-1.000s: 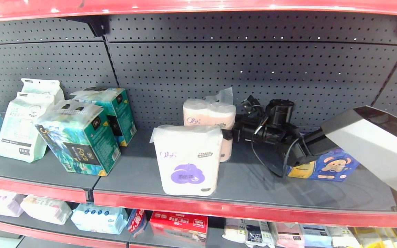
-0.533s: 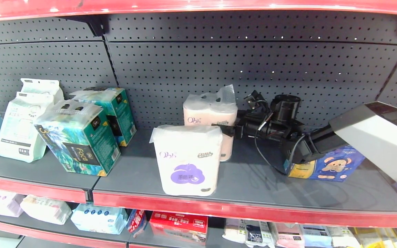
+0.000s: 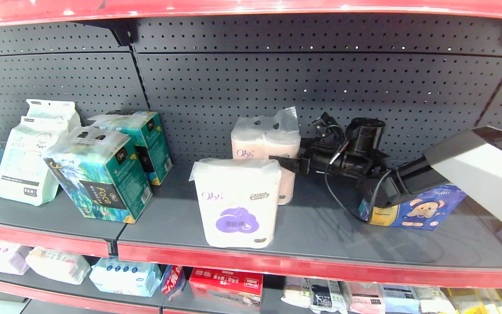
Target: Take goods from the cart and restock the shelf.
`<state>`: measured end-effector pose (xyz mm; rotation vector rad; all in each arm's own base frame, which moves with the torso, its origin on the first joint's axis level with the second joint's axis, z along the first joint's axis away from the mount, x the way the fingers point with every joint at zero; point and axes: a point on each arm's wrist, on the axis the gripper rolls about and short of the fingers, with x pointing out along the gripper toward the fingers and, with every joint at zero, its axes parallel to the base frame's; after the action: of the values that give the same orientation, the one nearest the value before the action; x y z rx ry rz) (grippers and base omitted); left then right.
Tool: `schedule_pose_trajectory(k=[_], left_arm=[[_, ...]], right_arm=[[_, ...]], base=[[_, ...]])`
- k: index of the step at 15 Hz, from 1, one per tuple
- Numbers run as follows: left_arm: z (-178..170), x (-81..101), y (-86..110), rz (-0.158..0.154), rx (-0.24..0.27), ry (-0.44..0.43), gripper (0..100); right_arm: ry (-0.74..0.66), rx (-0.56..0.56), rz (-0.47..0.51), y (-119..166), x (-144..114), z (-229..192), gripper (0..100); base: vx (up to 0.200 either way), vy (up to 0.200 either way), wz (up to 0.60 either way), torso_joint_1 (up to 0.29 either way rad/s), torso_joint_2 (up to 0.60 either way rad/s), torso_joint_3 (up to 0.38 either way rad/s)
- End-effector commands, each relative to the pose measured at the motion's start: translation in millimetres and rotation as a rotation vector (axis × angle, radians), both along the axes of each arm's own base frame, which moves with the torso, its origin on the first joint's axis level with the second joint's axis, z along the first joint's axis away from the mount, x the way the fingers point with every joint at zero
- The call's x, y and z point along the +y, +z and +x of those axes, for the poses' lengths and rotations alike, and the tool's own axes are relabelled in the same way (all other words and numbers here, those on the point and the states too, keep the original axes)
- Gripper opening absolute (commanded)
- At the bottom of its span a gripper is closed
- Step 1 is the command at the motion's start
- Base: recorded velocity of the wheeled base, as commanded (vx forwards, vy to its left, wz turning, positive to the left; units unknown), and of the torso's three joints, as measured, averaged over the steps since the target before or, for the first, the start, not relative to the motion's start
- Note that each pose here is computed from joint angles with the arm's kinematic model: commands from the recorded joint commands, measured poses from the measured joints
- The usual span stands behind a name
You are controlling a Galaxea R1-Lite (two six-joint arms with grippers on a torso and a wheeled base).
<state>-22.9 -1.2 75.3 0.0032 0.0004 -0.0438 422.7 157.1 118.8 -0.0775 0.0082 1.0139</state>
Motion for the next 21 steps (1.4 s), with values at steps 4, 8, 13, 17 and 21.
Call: schedule_pose_trajectory(k=[4,8,13,17,21], left_arm=[[0,0.0,0.0,0.0,0.001,0.001,100],[0,0.0,0.0,0.0,0.001,0.001,100],[0,0.0,0.0,0.0,0.001,0.001,100],[0,0.0,0.0,0.0,0.001,0.001,100],[0,0.0,0.0,0.0,0.001,0.001,100]], right_arm=[[-0.002,-0.034,0.014,18,-2,-5,100],[-0.003,-0.047,0.018,24,-3,-7,100],[-0.008,-0.078,0.03,38,-6,-10,100],[-0.024,-0.103,0.038,51,-14,-13,100],[-0.044,-0.112,0.059,69,-22,-18,100]], base=[[0.0,0.0,0.0,0.0,0.0,0.0],[0.0,0.0,0.0,0.0,0.0,0.0],[0.0,0.0,0.0,0.0,0.0,0.0],[0.0,0.0,0.0,0.0,0.0,0.0],[0.0,0.0,0.0,0.0,0.0,0.0]])
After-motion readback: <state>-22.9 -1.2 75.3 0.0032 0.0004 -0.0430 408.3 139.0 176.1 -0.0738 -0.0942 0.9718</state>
